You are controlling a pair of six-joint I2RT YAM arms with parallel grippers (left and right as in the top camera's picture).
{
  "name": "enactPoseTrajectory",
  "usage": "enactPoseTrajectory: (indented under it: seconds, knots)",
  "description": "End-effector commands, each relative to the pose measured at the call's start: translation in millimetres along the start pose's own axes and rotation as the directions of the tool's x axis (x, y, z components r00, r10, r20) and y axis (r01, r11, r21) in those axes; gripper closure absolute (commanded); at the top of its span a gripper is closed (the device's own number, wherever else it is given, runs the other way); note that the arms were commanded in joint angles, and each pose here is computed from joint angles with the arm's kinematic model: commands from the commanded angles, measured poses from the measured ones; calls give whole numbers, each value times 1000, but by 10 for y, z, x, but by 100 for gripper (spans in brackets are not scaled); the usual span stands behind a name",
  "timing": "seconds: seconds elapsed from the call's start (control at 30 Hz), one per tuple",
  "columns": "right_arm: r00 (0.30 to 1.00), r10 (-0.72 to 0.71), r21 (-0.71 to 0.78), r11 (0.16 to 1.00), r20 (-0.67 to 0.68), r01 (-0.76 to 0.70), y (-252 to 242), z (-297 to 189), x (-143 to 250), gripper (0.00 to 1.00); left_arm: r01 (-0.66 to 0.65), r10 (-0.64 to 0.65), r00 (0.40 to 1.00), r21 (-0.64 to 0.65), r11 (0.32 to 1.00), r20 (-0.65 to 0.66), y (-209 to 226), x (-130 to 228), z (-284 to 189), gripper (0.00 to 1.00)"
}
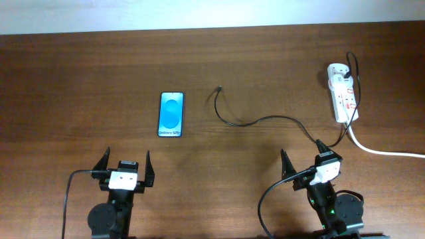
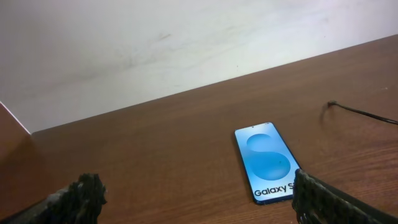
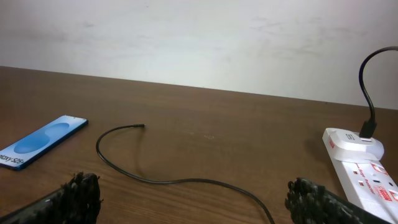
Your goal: Plug charger to phone and switch on socket
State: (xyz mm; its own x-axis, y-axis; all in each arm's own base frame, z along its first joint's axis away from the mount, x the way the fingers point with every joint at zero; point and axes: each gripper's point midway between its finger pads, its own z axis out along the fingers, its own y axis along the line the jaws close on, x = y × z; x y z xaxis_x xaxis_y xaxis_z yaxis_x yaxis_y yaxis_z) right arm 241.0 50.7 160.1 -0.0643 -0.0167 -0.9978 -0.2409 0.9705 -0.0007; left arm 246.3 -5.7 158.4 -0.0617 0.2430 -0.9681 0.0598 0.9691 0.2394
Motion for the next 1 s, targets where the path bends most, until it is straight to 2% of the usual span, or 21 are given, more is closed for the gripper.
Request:
enactPoseTrajectory:
  seconds: [0.0, 0.97]
  knots:
    - [1000, -3, -16, 1000, -1, 3, 34, -1, 18, 2, -15, 15, 1000, -16, 1000, -3, 29, 14, -4, 1]
    - [1000, -3, -16, 1000, -1, 3, 34, -1, 18, 2, -16, 16, 1000, -18, 1000, 5, 34, -6, -5, 1]
